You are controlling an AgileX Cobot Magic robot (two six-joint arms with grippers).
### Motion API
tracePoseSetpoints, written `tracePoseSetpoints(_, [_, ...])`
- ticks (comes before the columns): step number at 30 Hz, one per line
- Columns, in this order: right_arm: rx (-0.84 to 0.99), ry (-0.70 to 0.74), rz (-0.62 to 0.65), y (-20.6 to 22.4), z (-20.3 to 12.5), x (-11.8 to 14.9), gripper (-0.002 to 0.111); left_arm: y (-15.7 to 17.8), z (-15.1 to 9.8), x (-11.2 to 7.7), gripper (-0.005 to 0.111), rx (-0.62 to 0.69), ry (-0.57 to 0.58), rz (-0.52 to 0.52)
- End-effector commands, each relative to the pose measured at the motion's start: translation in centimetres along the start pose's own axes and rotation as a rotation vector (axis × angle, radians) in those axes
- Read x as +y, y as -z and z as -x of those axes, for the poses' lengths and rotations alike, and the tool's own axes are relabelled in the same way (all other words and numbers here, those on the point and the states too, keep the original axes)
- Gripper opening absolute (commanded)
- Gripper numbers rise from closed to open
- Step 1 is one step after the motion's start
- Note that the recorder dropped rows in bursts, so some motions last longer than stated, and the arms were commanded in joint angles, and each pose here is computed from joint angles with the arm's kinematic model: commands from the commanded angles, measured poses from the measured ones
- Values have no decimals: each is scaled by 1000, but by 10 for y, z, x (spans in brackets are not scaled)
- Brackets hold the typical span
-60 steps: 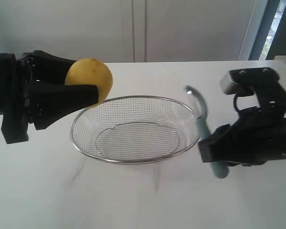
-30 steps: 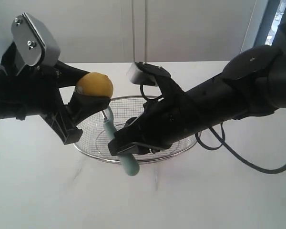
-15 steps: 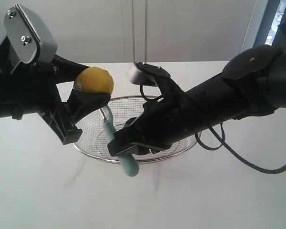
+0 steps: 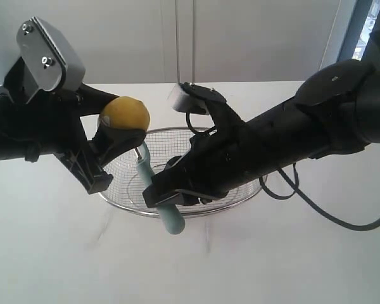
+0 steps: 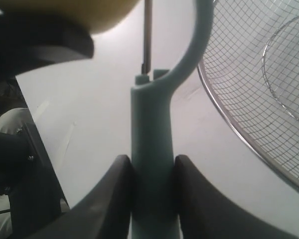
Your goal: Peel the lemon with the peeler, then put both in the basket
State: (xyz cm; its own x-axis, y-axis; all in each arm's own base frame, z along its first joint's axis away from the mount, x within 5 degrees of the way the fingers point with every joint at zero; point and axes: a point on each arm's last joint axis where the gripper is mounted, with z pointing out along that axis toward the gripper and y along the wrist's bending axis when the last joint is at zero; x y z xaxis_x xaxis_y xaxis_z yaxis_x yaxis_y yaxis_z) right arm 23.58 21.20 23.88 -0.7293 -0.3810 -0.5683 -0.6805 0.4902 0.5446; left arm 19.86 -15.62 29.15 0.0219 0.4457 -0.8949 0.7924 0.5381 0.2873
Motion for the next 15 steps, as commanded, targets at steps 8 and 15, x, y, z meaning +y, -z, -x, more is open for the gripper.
tracePoseSetpoints(8, [-20,6,-11,2,3,-1,0,-1,2,-4,0,-23,-21,-32])
tracePoseSetpoints(15, [-43,-57,-34,11,6,-13,0,-1,2,-4,0,-23,-21,-32])
